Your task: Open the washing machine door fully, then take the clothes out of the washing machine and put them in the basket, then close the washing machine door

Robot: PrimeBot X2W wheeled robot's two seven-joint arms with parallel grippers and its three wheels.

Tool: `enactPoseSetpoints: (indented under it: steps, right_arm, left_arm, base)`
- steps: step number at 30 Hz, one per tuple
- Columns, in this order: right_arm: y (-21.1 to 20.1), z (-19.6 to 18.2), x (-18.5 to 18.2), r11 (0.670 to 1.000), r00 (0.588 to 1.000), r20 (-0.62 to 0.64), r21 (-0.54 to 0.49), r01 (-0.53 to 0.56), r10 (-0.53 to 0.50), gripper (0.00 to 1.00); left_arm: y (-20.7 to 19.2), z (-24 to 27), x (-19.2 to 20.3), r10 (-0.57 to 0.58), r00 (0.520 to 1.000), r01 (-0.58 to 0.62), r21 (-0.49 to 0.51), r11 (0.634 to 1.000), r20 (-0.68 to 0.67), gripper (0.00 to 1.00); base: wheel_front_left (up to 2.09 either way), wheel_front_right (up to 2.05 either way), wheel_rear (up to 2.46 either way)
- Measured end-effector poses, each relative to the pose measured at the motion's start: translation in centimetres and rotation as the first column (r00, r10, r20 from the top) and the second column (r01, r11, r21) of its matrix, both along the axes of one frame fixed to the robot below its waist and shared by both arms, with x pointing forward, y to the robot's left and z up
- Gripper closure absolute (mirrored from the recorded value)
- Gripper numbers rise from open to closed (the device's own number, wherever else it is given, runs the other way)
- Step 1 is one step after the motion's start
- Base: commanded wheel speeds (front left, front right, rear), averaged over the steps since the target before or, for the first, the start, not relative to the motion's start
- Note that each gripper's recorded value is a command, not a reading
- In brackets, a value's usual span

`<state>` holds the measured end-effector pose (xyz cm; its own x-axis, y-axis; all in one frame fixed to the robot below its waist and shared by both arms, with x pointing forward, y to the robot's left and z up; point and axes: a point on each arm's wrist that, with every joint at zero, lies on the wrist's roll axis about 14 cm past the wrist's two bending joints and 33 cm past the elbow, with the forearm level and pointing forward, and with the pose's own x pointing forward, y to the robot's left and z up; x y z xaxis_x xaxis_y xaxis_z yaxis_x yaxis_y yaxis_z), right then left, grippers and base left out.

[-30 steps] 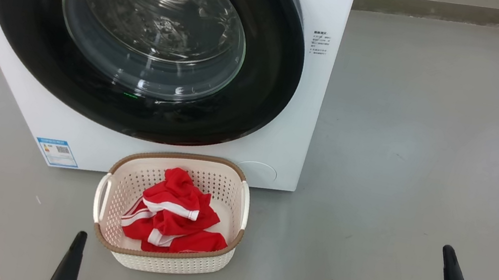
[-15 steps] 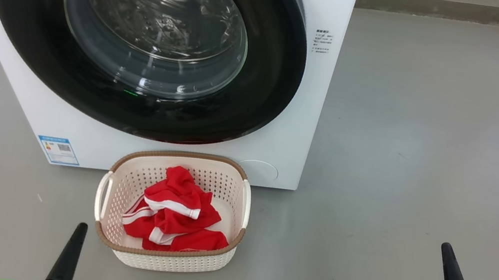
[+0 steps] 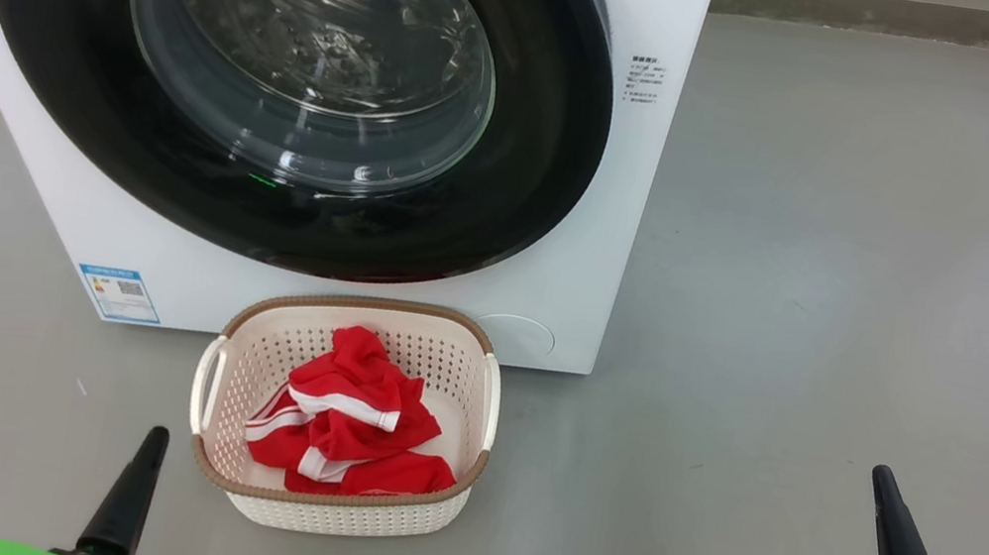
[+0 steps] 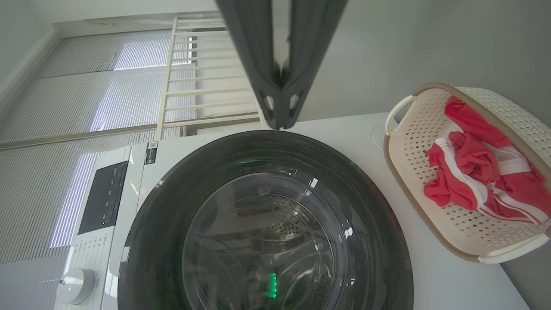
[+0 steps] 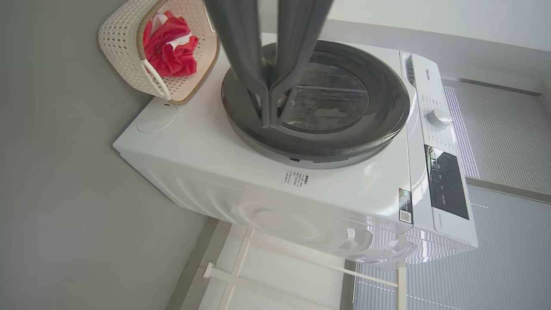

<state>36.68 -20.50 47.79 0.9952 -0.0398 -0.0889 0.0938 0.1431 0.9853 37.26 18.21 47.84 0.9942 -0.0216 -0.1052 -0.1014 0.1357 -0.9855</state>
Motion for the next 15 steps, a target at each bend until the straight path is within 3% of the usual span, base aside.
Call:
enactPoseSetpoints:
  steps: [15]
  right_arm:
    - [0.22, 0.27, 0.75, 0.988, 1.0, 0.016, 0.156, -0.004, 0.002, 1.0]
  left_arm:
    - [0.18, 0.54, 0.56, 0.007, 1.0, -0.003, -0.15, 0.989, 0.028, 1.0]
  base:
    - [0.0, 0.0, 0.0]
